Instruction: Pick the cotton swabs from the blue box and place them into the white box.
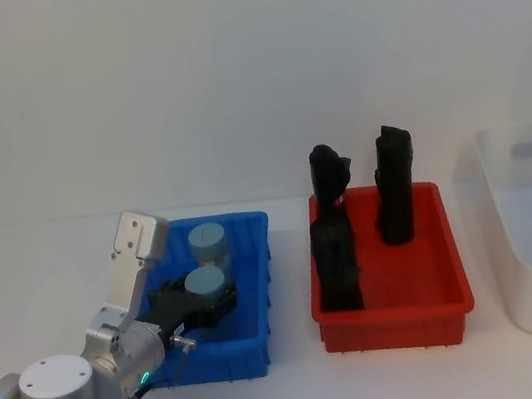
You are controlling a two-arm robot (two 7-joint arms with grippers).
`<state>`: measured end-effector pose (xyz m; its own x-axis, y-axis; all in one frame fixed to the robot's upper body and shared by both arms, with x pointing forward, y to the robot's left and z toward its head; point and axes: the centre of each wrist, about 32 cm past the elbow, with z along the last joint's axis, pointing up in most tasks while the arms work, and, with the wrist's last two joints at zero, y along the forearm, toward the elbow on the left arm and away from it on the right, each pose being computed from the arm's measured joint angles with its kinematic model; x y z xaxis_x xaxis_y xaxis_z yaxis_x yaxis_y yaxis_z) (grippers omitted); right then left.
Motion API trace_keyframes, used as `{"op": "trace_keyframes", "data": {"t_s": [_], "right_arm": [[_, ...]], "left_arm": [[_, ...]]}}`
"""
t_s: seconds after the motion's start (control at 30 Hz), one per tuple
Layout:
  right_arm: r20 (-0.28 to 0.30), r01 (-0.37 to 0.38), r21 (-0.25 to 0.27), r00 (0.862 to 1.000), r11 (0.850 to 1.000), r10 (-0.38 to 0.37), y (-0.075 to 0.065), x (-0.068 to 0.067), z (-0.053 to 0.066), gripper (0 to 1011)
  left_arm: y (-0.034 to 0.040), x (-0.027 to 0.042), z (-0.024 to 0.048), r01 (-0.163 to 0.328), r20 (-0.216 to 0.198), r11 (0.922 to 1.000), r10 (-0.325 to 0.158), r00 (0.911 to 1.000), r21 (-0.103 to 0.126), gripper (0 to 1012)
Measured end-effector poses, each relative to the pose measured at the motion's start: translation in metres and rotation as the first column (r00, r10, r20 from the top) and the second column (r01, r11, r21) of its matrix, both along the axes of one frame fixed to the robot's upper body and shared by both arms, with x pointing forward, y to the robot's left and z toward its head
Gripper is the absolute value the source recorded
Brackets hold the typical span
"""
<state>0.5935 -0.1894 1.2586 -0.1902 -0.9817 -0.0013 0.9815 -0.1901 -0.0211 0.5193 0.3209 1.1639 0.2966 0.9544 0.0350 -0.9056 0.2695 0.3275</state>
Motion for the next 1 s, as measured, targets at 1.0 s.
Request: {"op": "trace_keyframes", "data": {"t_s": [1.0], "right_arm": [[0.0, 0.0, 0.0, 1.0, 1.0, 0.0, 0.0, 0.0, 0.0, 1002]], "left_arm": [[-0.0068, 0.0045, 0.0142, 0.055, 0.067, 0.9984, -0.055, 0.9963, -0.006, 669]]}}
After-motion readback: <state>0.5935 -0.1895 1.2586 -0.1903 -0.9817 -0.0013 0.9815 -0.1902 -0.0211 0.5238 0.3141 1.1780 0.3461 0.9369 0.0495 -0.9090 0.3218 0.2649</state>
